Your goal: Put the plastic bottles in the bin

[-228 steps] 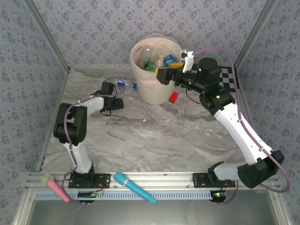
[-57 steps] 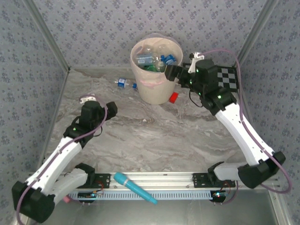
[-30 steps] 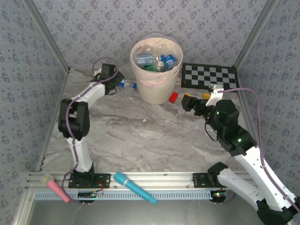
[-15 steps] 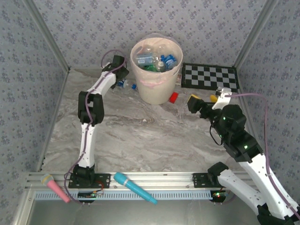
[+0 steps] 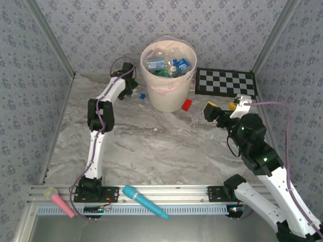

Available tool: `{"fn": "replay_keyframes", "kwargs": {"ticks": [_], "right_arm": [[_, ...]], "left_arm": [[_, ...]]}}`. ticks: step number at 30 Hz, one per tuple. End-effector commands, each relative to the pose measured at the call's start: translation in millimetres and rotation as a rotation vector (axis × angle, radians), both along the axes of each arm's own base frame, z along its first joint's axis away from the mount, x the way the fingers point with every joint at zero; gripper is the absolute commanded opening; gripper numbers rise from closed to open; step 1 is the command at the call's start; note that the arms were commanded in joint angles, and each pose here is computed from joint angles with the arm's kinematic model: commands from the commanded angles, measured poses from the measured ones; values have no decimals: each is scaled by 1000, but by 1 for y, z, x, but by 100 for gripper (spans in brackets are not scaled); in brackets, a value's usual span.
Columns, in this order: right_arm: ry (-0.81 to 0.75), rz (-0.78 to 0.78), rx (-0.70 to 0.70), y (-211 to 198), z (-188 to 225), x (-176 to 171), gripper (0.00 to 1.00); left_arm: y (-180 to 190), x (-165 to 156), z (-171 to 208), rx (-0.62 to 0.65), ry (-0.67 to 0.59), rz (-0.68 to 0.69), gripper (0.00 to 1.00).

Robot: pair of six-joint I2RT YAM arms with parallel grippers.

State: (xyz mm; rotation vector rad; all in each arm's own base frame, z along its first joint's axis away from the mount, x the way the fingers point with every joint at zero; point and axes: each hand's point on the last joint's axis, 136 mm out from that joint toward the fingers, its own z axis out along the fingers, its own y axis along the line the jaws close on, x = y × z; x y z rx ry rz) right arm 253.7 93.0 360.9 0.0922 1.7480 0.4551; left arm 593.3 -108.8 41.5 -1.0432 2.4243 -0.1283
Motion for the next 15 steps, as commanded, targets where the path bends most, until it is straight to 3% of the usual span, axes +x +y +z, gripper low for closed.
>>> {"fn": "replay_keyframes", "kwargs": {"ticks": [1,3,7,15], "right_arm": [[-6,-21,13,-2,0,4,100],[-2,-24,14,-3,-1,5,100],[-5,-30,14,-3,0,5,100],[16,13,20,7,-2,7,100]], "left_arm": [[-13,-5,-3,-80,30,-46,82],[-15,-5,-1,-84,24,-58,70],[-19,-6,8,-115,-6,-87,57],[-25,-26,45,-182,-113,-155,57]]}}
